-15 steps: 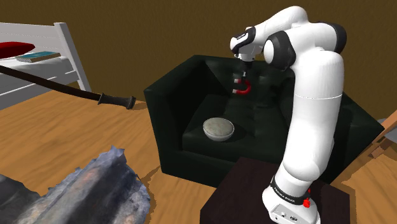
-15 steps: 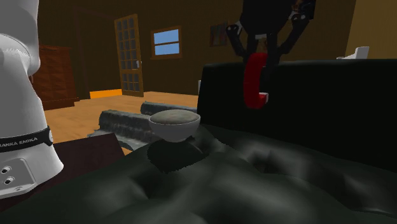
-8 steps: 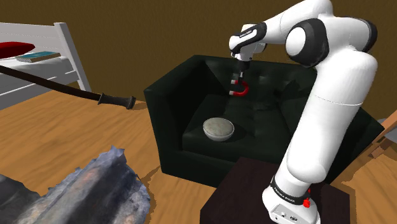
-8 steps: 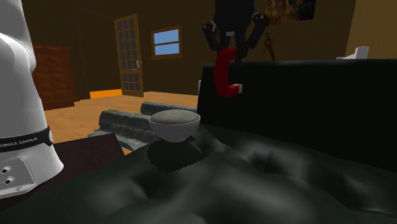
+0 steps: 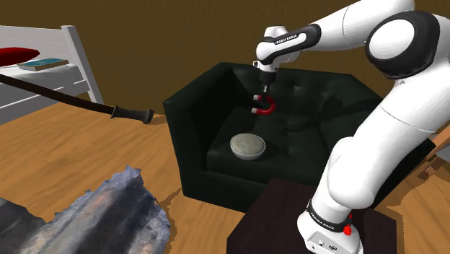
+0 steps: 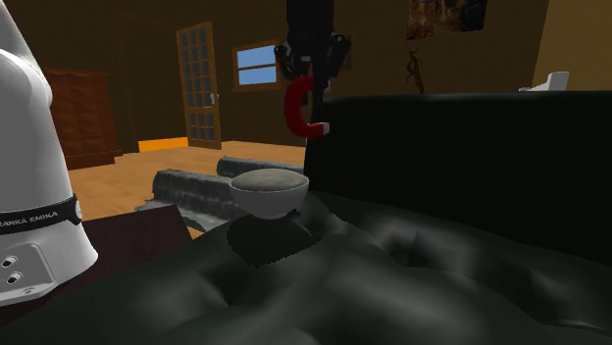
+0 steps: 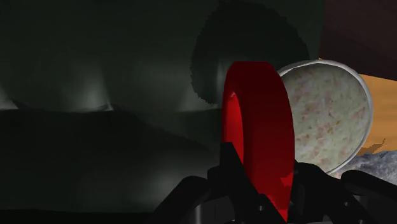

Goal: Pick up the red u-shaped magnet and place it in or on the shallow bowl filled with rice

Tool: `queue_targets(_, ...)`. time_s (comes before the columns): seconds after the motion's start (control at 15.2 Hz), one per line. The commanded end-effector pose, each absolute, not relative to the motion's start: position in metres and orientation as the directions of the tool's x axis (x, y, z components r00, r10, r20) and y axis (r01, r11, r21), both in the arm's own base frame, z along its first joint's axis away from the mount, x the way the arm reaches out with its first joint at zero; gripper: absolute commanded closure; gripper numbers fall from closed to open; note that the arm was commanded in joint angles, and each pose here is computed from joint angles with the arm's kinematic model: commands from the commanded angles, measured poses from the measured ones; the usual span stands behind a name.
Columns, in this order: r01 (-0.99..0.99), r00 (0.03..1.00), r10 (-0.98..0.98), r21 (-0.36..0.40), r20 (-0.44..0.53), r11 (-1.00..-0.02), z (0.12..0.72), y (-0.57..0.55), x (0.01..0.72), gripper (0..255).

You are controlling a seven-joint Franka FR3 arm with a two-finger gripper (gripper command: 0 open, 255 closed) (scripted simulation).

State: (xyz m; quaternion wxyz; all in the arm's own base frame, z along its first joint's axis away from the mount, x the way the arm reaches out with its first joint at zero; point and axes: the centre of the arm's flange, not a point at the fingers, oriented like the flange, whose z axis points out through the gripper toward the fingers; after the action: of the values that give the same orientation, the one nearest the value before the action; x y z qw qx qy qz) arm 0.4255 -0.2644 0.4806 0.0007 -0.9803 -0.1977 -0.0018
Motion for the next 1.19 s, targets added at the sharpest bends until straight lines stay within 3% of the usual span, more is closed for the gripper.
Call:
queue_targets(0.0,0.386,0.922,0.386,0.001,0.003,-0.922,0.481,-0.237,0.422,255)
queue_targets(0.59,0.386,0.922,0.386,0.001,0.003,-0.922,0.490,-0.123,0.412,255)
queue_targets(1.12,0.386,0.922,0.386,0.001,0.003,-0.922,0.447,-0.123,0.412,255)
